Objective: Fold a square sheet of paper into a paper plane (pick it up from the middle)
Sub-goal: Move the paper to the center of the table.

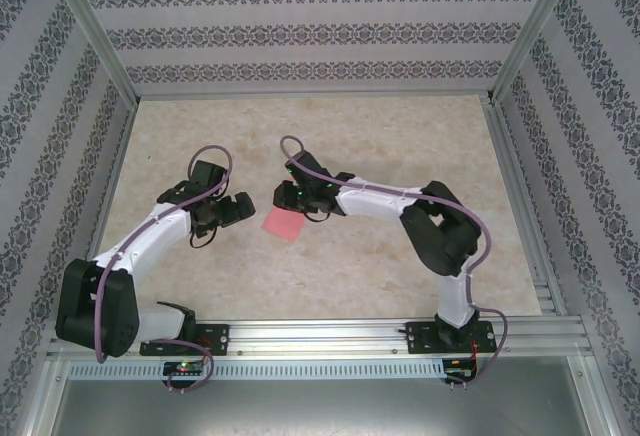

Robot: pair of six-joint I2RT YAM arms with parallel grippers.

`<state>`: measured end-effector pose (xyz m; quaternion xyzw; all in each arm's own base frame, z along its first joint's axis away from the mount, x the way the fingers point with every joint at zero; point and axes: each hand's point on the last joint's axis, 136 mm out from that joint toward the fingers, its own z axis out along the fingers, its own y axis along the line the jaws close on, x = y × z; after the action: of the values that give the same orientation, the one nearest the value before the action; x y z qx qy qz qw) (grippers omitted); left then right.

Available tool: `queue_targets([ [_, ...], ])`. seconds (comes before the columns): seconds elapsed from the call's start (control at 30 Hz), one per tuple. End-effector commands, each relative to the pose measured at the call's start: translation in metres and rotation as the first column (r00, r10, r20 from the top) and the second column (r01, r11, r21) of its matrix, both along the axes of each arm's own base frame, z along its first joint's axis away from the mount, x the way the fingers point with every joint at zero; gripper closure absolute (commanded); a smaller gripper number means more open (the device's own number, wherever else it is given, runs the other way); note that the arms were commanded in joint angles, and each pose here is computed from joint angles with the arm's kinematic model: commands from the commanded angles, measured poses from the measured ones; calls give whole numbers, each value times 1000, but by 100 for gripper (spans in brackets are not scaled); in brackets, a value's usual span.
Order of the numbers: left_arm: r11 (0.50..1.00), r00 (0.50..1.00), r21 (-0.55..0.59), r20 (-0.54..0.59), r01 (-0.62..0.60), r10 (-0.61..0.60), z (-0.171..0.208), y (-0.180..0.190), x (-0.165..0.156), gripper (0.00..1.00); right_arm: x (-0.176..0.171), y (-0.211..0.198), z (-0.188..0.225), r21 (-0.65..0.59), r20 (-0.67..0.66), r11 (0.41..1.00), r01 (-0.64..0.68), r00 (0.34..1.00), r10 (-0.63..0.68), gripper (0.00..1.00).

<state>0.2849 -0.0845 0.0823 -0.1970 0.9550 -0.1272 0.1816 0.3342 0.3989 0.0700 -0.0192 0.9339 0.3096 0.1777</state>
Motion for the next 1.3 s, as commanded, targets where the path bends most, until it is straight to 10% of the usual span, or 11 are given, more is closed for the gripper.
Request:
queue_targets([
  [0.0, 999, 998, -50, 54, -20, 23, 9, -1, 9, 0, 0, 20, -4, 25, -36, 999, -36, 999, 37, 71],
  [0.47, 993, 997, -105, 69, 51, -44, 11, -15, 12, 2, -42, 2, -66, -131, -169, 943, -304, 945, 281, 72],
  [0.8, 959, 983, -219, 79, 181, -167, 9, -49, 8, 9, -63, -45, -36, -75, -116, 917, -393, 916, 383, 72],
  [0.93, 933, 972, -277, 102, 230, -210, 9, -76, 4, 19, -53, -26, 6, 141, -33, 967, -212, 975, 219, 72],
  [1.27, 844, 937, -409, 103, 346, -334, -4, -154, -23, 71, -42, -65, -2, 88, -31, 994, 64, 998, -62, 96],
])
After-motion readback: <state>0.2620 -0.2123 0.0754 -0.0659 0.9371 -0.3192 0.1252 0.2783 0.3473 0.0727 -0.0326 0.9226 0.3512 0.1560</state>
